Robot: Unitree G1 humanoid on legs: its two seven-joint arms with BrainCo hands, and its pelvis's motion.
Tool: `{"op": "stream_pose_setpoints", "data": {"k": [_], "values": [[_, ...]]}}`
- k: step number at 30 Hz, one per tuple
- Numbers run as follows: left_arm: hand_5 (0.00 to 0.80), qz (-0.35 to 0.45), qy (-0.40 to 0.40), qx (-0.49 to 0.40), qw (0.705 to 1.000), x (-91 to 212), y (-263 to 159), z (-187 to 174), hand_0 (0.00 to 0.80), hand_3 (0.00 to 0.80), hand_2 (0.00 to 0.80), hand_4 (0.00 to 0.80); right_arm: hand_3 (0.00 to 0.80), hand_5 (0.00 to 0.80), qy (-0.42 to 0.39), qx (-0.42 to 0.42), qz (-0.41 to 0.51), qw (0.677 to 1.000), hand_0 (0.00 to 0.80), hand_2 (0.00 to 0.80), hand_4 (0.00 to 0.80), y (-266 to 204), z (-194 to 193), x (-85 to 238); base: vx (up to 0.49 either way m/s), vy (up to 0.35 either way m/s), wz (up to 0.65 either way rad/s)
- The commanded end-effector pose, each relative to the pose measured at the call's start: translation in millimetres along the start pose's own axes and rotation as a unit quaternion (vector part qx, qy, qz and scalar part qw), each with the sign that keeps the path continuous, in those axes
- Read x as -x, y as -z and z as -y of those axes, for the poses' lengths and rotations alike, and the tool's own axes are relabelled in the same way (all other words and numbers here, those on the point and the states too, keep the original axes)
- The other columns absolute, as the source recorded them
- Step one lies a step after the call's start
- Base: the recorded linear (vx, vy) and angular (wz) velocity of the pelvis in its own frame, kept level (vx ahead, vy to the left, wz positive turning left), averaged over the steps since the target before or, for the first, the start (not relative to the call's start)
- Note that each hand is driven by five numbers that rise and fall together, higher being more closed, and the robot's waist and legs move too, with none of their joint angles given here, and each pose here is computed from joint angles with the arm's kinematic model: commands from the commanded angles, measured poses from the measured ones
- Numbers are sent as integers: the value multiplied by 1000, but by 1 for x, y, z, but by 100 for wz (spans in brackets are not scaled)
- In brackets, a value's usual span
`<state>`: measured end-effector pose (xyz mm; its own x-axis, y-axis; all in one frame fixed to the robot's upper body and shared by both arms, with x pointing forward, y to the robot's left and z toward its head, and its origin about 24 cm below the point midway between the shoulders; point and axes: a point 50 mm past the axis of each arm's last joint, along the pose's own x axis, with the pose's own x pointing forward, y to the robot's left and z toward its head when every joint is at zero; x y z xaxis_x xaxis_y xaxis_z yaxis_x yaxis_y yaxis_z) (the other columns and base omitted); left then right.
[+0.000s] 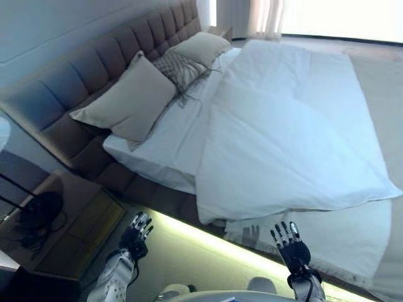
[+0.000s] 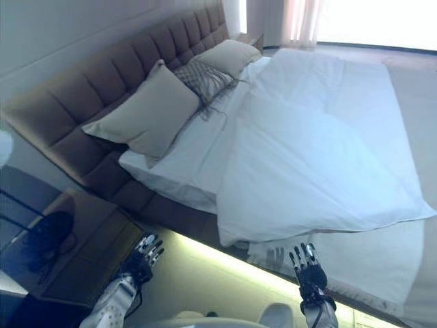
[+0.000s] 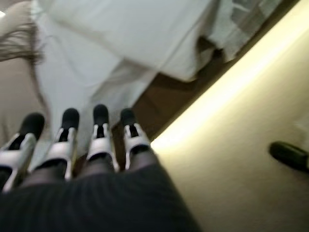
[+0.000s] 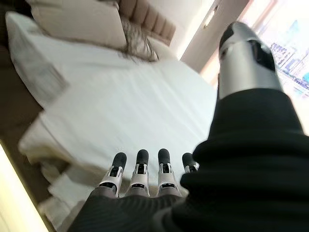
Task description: Make the bed neatly
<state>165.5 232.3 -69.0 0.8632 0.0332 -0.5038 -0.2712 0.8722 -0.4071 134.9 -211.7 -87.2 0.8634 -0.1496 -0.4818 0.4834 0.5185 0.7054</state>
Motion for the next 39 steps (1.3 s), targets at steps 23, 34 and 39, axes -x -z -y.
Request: {"op": "stream_pose_setpoints", "data": {"k": [23, 34, 39], "values": [[0, 5, 24, 0, 1000, 16, 0, -3, 0, 0, 0, 0, 0, 0, -24, 15, 8, 1000, 0, 0, 0, -21, -4, -7, 247, -345, 2], [0, -9, 65, -10, 998, -5, 2, 26, 0, 0, 0, 0, 0, 0, 11, -6, 37, 999, 0, 0, 0, -27, 8, 2, 198, 35, 19], [0, -21, 59, -15, 998, 1, 9, 16, 0, 0, 0, 0, 0, 0, 18, -12, 47, 999, 0, 0, 0, -22, 16, 7, 346, 143, 21]]}}
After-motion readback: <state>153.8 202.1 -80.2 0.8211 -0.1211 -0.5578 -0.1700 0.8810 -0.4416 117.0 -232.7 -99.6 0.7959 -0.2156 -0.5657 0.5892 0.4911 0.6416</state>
